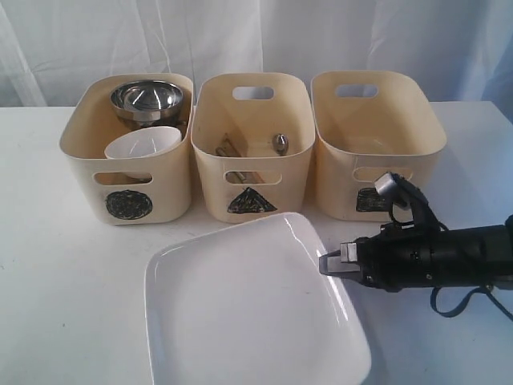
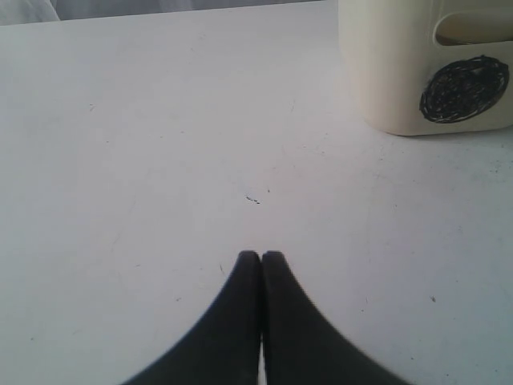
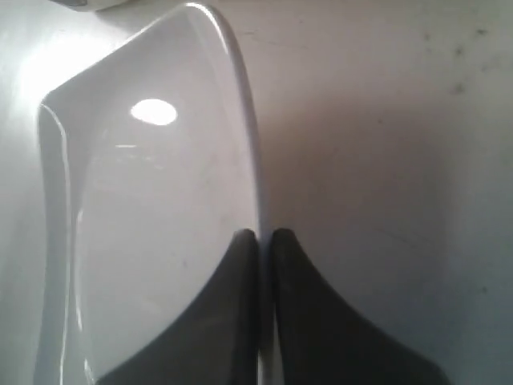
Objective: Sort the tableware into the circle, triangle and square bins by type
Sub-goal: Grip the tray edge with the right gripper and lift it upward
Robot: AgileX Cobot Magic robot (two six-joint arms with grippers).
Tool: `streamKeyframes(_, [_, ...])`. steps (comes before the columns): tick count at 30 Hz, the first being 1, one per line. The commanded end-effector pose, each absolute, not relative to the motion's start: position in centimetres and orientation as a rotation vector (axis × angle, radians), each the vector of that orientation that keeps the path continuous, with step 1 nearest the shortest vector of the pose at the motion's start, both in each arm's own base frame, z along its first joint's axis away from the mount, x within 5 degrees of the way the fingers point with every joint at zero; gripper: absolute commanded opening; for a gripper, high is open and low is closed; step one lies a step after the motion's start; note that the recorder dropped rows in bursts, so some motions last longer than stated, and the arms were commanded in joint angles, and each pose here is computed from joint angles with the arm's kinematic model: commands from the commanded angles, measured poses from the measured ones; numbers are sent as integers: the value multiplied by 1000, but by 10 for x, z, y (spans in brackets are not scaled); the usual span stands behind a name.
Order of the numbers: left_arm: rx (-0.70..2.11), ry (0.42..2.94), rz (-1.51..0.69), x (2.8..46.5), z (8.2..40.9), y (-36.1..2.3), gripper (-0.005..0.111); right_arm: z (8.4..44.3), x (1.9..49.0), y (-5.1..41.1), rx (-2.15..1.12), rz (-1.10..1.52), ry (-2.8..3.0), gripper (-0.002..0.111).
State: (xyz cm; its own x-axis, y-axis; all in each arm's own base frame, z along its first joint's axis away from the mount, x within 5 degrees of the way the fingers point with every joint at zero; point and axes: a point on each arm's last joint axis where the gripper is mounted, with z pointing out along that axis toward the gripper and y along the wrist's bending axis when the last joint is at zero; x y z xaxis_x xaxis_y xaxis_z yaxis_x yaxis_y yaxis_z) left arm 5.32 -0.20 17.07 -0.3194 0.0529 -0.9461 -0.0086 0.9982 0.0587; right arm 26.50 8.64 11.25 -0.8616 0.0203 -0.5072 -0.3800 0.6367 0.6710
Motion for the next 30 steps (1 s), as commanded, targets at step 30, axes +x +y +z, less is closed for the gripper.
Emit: streamKeyframes(30, [25, 1896, 43, 53, 170, -3, 0, 231, 250, 73, -203, 1201, 2037, 0])
